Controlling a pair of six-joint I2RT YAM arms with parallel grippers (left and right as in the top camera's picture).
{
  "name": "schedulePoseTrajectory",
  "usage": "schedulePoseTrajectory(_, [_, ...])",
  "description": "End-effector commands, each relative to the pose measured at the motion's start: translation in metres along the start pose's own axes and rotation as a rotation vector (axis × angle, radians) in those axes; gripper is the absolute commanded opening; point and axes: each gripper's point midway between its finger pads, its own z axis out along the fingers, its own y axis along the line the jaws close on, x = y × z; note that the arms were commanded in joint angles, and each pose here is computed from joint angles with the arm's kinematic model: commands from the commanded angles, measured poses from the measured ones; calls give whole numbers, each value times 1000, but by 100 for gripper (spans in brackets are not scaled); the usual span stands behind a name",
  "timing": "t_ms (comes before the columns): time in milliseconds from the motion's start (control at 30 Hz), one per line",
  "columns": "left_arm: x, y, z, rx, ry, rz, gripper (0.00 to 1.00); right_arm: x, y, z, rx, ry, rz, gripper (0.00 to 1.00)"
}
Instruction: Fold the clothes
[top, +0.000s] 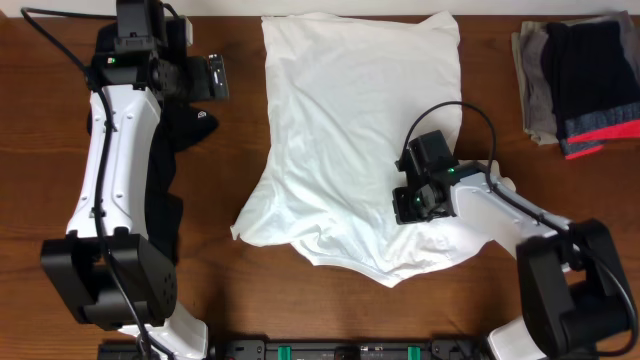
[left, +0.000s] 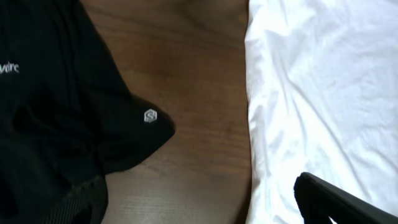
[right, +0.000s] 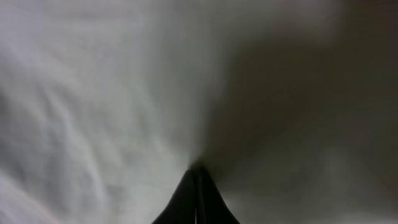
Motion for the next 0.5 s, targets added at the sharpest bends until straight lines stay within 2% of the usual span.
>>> schedulePoseTrajectory(0, [-3, -3, 2, 15, -9, 21, 98, 4, -20, 8, 79, 23, 80, 1])
schedulePoseTrajectory(300, [-14, -12, 8, 28, -53, 80, 98, 20, -83, 2, 268, 79, 239, 1])
schedulePoseTrajectory(467, [-14, -27, 24, 45, -49, 158, 98, 20, -120, -7, 290, 70, 328, 1])
